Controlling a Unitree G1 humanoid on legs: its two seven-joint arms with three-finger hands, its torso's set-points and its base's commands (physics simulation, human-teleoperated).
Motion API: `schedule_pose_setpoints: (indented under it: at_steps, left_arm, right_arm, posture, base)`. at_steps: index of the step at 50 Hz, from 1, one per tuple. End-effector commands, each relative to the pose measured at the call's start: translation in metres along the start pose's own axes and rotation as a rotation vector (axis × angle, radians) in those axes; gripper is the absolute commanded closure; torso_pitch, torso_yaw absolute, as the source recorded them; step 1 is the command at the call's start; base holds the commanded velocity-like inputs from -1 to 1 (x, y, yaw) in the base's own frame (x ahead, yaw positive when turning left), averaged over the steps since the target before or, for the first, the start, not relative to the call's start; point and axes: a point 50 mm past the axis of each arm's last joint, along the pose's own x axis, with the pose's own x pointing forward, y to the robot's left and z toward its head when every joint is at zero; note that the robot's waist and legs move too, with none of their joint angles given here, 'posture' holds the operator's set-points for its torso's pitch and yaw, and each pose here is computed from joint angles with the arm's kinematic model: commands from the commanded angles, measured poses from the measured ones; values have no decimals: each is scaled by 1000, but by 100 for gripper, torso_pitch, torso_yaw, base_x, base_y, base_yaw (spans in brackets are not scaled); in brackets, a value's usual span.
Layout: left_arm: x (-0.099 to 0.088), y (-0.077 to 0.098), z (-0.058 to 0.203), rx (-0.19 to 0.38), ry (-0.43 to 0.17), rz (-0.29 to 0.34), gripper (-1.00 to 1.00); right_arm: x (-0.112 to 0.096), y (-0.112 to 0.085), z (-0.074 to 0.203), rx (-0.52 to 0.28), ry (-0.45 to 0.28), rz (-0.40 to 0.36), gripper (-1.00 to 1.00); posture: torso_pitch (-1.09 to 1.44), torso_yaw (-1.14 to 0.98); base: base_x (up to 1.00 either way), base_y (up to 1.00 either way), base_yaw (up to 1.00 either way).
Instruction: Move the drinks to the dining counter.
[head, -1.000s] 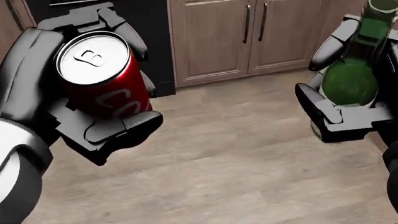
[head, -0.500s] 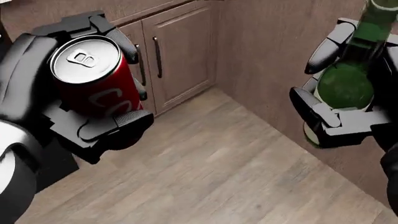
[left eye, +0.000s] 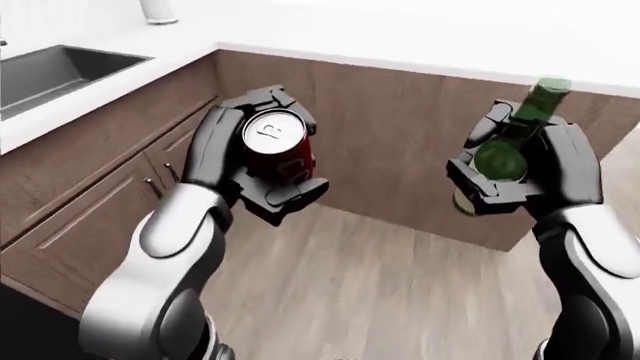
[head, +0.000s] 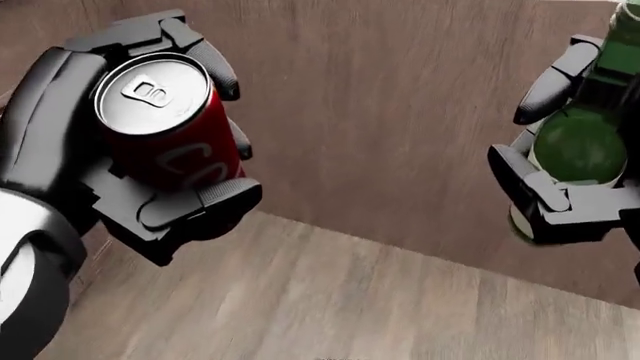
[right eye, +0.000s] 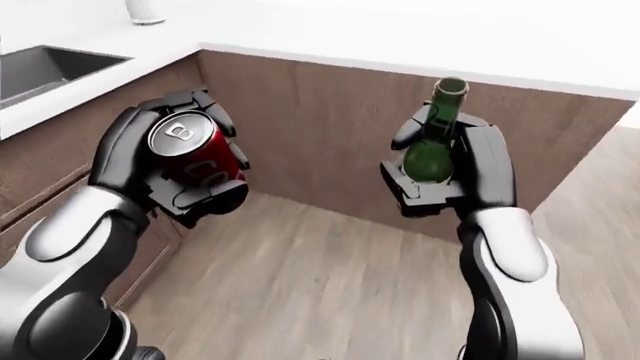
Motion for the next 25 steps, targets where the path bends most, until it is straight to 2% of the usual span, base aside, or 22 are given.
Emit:
schedule_pose_setpoints:
  at_steps: [1,9,10,17,25]
  left_arm:
    - [-2,2,9,9,-54,13,100]
    - [-1,3,8,9,-56,16,100]
    - [-1,4,8,10,-57,17,100]
    - [4,5,15,22,-54,8,100]
    - [20,13,39,44,-68,7,100]
  right_arm:
    - [-1,2,13,-9,-88,11,100]
    - [0,4,10,-13,-84,17,100]
    - [1,6,10,-35,-84,17,100]
    - [1,14,12,-52,-73,38,100]
    - [8,7,35,-40,-102,8,100]
  posture:
    - [0,0]
    - [0,0]
    - [0,0]
    - [0,0]
    - [0,0]
  base:
    - [0,0,-100]
    - [0,0,-100]
    - [0,-14,0]
    - [7,0,0]
    - [88,-11,0]
